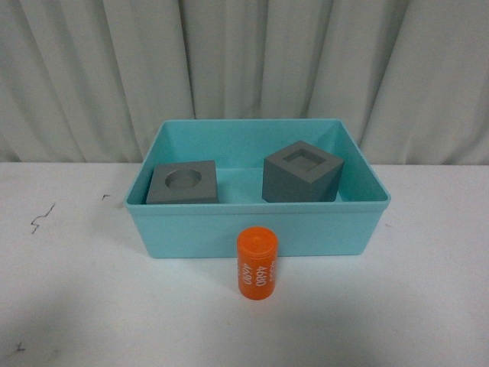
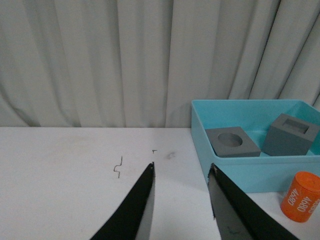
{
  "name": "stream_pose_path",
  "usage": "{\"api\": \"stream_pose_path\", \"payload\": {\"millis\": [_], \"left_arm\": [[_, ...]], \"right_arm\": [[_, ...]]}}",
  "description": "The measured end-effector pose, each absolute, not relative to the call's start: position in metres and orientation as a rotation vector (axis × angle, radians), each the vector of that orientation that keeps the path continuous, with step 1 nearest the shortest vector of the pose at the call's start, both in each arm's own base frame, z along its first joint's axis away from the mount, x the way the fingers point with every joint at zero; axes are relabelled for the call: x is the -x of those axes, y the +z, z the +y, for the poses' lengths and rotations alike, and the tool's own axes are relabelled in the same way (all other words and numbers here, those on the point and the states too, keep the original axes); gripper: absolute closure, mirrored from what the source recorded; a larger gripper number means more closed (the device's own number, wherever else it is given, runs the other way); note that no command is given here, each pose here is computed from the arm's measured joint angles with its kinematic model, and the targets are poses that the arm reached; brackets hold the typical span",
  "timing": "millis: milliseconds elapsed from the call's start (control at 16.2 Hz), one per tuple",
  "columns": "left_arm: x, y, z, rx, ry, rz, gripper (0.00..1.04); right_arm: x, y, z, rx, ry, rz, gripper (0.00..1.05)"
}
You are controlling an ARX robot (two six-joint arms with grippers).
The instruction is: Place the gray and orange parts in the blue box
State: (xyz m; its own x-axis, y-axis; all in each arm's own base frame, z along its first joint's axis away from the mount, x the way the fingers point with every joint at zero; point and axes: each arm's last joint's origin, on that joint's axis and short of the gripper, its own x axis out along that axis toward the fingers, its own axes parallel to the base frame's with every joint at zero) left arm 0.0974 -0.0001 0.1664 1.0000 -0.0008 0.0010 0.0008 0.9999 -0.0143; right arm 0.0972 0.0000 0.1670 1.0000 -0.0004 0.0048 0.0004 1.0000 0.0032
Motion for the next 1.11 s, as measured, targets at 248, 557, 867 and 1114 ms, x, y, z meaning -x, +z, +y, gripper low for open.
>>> {"api": "stream_pose_path", "payload": {"millis": [248,557,867,1114], "left_arm": [[-0.097,0.166,0.0,0.014,-0.001,-0.001,0.35],[-0.097,0.166,0.0,0.014,-0.001,-0.001,0.07],[-0.097,0.166,0.0,0.014,-0.001,-0.001,0.07],[-0.097,0.166,0.0,0.014,-0.001,-0.001,0.07]], "right_arm": [[-0.097,0.167,0.0,-0.003,0.0,-0.005,0.06],[-0.097,0.167,0.0,-0.003,0.0,-0.005,0.06],[-0.097,0.167,0.0,-0.003,0.0,-0.004,0.06],[-0.129,0.186,0.009,-0.151,0.126,0.155,0.06]]}}
